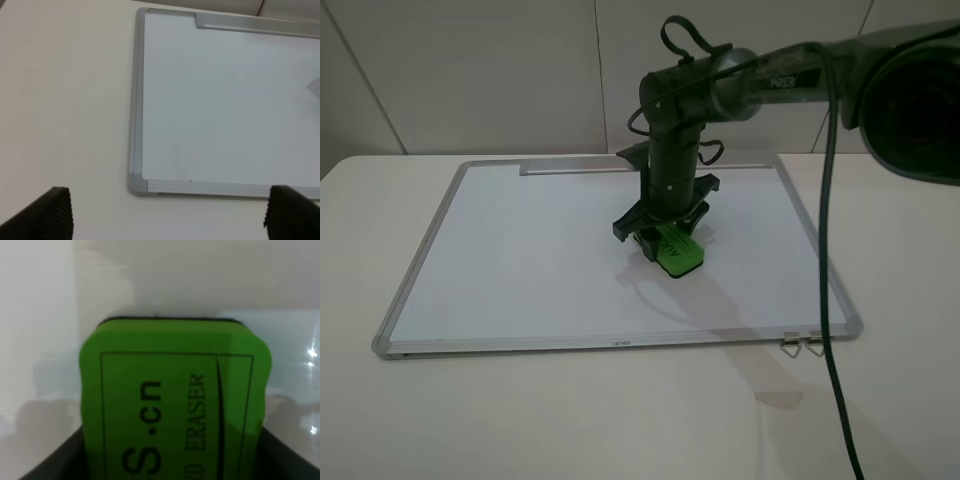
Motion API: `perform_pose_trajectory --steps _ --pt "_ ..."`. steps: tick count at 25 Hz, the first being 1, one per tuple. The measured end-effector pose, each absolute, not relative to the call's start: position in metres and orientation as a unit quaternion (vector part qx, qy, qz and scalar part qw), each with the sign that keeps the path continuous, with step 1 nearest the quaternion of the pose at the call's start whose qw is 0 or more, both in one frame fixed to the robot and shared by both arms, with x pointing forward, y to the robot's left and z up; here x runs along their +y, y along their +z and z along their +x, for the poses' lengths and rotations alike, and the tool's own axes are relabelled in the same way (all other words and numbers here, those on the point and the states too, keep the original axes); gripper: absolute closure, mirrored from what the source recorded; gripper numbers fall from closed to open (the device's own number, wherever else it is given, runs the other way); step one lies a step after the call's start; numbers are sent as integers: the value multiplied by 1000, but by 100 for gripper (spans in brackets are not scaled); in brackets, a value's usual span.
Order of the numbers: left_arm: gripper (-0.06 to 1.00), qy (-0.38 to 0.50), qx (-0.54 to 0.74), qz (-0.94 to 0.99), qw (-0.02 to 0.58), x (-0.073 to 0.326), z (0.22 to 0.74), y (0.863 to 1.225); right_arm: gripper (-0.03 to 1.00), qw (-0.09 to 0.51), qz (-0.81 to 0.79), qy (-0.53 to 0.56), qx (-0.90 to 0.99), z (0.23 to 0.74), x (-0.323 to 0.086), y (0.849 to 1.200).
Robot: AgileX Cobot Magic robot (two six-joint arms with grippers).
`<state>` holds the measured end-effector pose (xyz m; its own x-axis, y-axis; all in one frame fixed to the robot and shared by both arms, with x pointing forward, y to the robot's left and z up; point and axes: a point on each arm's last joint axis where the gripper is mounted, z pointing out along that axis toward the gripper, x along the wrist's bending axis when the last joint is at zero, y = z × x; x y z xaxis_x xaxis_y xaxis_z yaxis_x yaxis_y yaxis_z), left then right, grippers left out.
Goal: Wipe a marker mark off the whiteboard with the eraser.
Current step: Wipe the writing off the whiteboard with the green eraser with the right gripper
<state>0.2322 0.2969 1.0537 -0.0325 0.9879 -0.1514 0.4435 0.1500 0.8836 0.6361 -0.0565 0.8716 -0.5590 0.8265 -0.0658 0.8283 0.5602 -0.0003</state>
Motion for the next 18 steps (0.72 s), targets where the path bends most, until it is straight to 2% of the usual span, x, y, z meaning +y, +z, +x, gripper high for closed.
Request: perform_pose_trajectory --steps 6,18 --pt "16 331 637 561 411 297 232 1054 37 29 479 -12 877 643 -64 868" --pt "16 331 637 561 411 297 232 1054 37 38 552 -2 833 682 -134 863"
